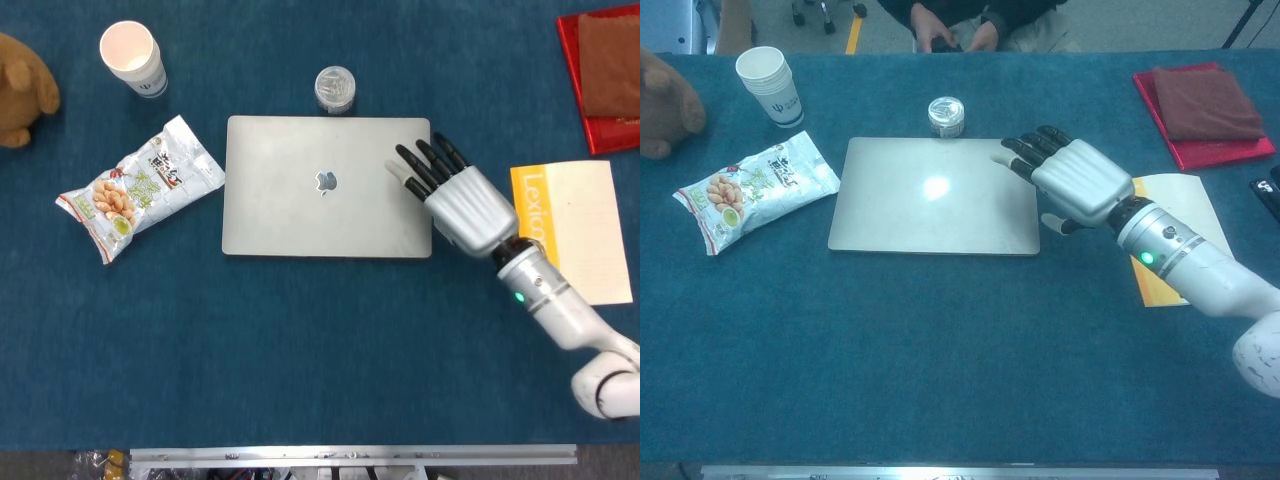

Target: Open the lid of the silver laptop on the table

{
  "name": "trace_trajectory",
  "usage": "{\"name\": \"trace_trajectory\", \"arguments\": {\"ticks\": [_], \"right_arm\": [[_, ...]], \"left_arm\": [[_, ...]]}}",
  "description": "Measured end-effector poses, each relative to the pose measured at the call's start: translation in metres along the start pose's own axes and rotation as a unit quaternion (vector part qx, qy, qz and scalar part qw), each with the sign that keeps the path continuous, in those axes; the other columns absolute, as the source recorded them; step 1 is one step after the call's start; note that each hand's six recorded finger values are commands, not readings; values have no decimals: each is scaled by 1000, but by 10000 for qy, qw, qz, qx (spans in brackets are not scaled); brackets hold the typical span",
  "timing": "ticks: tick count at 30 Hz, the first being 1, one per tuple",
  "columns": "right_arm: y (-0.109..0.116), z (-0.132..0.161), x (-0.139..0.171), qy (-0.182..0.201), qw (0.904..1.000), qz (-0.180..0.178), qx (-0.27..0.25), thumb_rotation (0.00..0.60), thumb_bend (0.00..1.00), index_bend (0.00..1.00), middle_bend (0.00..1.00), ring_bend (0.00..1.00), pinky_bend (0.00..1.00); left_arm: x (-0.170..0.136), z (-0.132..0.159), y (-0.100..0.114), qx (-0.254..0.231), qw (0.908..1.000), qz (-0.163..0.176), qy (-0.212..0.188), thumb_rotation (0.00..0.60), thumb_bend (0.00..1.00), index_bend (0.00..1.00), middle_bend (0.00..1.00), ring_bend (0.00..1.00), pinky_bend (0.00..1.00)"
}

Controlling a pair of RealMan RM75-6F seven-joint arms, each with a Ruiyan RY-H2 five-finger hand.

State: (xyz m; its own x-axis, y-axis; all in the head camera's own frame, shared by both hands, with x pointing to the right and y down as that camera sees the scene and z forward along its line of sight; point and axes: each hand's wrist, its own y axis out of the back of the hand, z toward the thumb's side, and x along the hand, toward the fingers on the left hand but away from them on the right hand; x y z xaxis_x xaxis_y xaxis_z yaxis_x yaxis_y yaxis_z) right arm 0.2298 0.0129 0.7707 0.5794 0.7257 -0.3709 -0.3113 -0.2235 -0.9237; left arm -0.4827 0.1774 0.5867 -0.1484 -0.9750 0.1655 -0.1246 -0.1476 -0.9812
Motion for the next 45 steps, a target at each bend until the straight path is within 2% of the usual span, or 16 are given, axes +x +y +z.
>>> {"name": "trace_trajectory", "arguments": {"ticks": [5, 12, 21, 30, 45], "right_arm": [[11, 0, 9, 40, 9998, -7, -174, 600, 268, 0, 0, 0, 60], [30, 35, 12, 346, 9962, -32, -795, 600, 259, 0, 0, 0, 60], [33, 80, -5, 582, 9916, 71, -1155, 600, 232, 0, 0, 0, 60], [28, 116, -26, 646, 9907, 181, -1186, 600, 233, 0, 0, 0, 60], [22, 135, -54, 516, 9927, 203, -1073, 600, 234, 0, 0, 0, 60]], "left_arm": [[2, 7, -1, 4, 10000, -10, -99, 600, 105, 18, 0, 0, 20], [4, 19, 1, 53, 9996, -45, -261, 600, 106, 18, 0, 0, 20], [2, 26, 1, 158, 9990, -131, -387, 600, 106, 18, 0, 0, 20], [0, 26, 1, 183, 9988, -156, -425, 600, 105, 18, 0, 0, 20], [-2, 17, 1, 184, 9991, -139, -349, 600, 106, 18, 0, 0, 20]]}}
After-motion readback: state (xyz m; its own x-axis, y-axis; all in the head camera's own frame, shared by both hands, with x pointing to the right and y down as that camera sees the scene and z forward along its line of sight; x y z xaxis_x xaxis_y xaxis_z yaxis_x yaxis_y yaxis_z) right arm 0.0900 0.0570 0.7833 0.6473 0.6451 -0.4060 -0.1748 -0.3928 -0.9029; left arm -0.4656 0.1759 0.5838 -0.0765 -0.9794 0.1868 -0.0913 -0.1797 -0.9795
